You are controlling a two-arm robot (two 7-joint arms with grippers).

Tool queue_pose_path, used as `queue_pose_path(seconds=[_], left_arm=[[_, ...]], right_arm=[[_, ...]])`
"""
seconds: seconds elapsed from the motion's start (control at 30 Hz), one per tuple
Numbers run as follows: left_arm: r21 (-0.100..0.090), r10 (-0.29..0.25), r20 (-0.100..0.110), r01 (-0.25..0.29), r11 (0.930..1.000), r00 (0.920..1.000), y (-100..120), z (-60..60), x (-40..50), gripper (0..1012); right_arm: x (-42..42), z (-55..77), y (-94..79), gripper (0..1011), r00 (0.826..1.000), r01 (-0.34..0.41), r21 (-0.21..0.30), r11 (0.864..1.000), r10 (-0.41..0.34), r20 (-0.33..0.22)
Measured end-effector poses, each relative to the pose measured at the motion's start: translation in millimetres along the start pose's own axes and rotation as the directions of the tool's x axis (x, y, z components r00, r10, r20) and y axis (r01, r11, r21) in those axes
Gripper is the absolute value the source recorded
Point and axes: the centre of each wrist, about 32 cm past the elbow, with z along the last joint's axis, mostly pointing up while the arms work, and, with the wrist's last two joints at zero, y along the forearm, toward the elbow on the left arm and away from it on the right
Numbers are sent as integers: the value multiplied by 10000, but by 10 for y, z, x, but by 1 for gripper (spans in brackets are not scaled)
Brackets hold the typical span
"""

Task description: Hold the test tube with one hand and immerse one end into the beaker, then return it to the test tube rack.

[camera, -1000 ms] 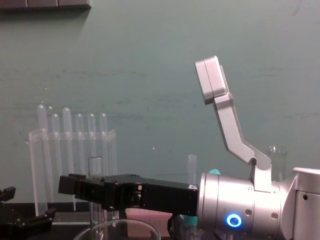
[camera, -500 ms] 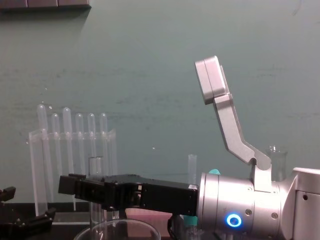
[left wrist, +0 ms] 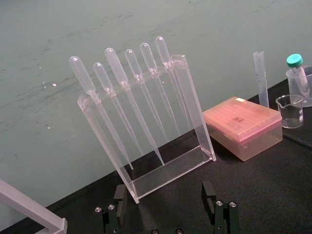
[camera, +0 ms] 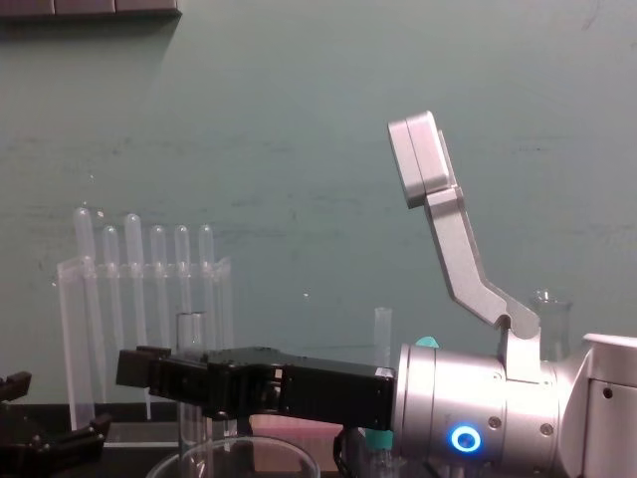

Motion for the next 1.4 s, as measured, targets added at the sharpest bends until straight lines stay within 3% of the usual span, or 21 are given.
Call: queue_pose_path(seconds=[1.4], left_arm=[[-1,0,0,0,10000,10000,0,0,0,1000]], right_arm=[[0,0,0,192,10000,0,-1,10000,0,0]])
